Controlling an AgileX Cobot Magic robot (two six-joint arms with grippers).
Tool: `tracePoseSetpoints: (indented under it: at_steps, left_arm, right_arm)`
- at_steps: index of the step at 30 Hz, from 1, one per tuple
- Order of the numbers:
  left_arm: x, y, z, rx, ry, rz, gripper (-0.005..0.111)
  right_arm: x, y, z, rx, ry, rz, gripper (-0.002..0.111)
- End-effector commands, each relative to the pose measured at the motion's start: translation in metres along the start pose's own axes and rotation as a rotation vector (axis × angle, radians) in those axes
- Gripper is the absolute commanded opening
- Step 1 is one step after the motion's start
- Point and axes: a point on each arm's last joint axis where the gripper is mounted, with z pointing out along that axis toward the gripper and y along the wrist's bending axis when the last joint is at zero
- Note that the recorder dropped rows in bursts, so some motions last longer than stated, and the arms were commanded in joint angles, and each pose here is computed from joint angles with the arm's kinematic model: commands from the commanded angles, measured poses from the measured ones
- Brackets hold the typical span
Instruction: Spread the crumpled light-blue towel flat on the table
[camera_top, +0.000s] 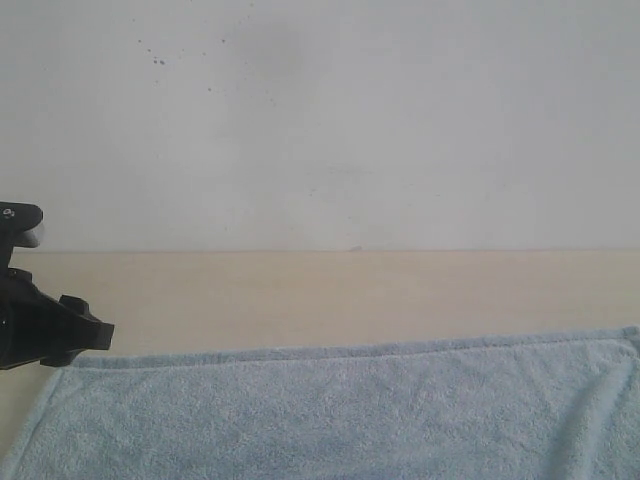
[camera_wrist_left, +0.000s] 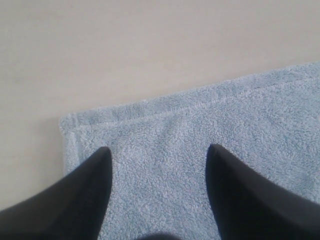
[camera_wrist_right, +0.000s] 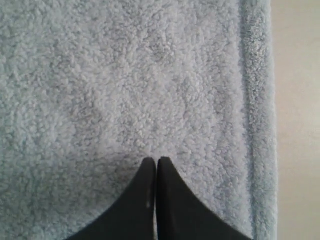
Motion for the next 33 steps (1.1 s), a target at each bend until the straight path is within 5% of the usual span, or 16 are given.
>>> tracePoseSetpoints:
  at_steps: [1, 21, 33]
  left_arm:
    - [0.003, -0.001, 0.001, 0.003, 0.011, -0.014, 0.053]
    - [0.003, -0.001, 0.001, 0.004, 0.009, -0.014, 0.053]
    - [0.001, -0.002, -0.003, 0.009, -0.003, -0.052, 0.053]
  right_arm:
    - [0.005, -0.007, 0.000, 0.071, 0.060, 0.025, 0.000]
    - [0.032, -0.018, -0.008, 0.221, 0.210, 0.177, 0.000]
    - [-0.006, -0.024, -0.103, -0.026, -0.526, 0.225, 0.000]
